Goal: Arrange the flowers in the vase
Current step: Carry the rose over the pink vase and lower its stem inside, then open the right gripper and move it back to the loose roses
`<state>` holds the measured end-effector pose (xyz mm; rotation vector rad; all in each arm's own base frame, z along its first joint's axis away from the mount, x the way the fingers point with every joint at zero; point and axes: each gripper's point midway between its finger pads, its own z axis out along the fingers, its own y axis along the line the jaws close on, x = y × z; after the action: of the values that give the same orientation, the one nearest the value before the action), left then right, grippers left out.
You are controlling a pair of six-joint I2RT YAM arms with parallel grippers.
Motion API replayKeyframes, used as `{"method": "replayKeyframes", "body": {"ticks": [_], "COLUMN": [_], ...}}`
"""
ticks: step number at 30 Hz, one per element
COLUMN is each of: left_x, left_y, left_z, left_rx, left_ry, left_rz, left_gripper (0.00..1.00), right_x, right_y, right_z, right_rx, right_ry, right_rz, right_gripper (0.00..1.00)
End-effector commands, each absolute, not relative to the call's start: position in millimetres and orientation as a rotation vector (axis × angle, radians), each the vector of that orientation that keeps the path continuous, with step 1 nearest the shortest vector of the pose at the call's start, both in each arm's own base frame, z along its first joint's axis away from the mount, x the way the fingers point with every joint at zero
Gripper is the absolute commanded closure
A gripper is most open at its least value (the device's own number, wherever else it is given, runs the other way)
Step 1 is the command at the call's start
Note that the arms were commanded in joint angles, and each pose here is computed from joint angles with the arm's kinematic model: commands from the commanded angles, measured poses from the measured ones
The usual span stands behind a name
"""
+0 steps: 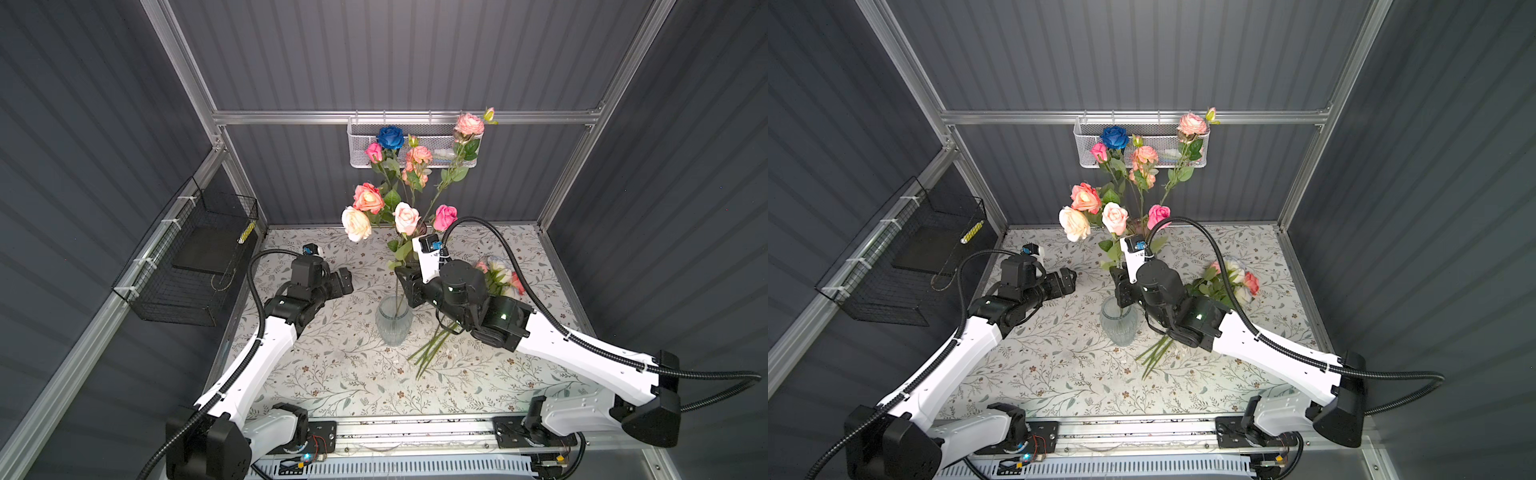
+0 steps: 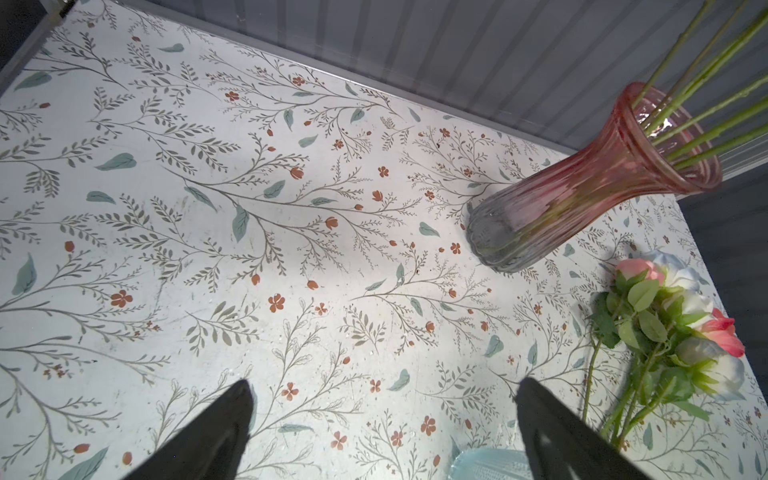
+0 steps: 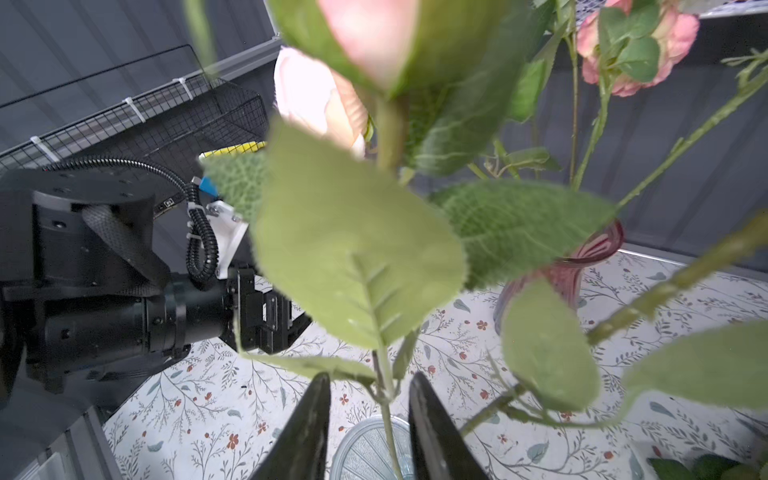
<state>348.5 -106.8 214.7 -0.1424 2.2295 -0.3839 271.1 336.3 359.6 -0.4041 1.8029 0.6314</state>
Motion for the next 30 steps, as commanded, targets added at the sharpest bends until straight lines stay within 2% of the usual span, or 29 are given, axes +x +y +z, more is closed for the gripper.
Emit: {"method": "replayKeyframes", "body": {"ticks": [1, 10, 15, 18, 20, 24, 30], "left_x": [350, 348, 346, 346, 345, 342, 350], "left_y": [-111, -104, -109, -111, -114, -121, -114], "left_z": [223, 239, 241, 241, 241, 244, 233], "left_rx": [-0.137, -0.091, -0.060, -0.052, -0.035, -0.012, -0.082], "left_ry": [2.207, 2.139, 2.127, 2.123, 2.125, 2.127, 2.165], "left_rz": [-0.427, -0.381, -0.407, -0.421, -0.436, -0.484, -0.436], "left_gripper": [0.01, 0.01, 0.01, 0.01, 0.01, 0.01, 0.01], "right_x": [271, 245, 235, 228, 234, 262, 319], "right_y": [322, 283, 257, 222, 195, 139, 136], "right_z": [379, 420, 440, 446, 427, 343, 218], "right_rx": [-0.329, -0.305, -0.258, -0.189, -0.124, 0.156, 0.347], "right_ry": [1.781, 1.806, 1.797, 1.773, 1.802, 2.006, 2.322], "right_rz": [0.610, 0.618, 0.630, 0.587, 0.522, 0.544, 0.615], "right_gripper": [0.60, 0.47, 0.46, 0.46, 0.47, 0.57, 0.65]}}
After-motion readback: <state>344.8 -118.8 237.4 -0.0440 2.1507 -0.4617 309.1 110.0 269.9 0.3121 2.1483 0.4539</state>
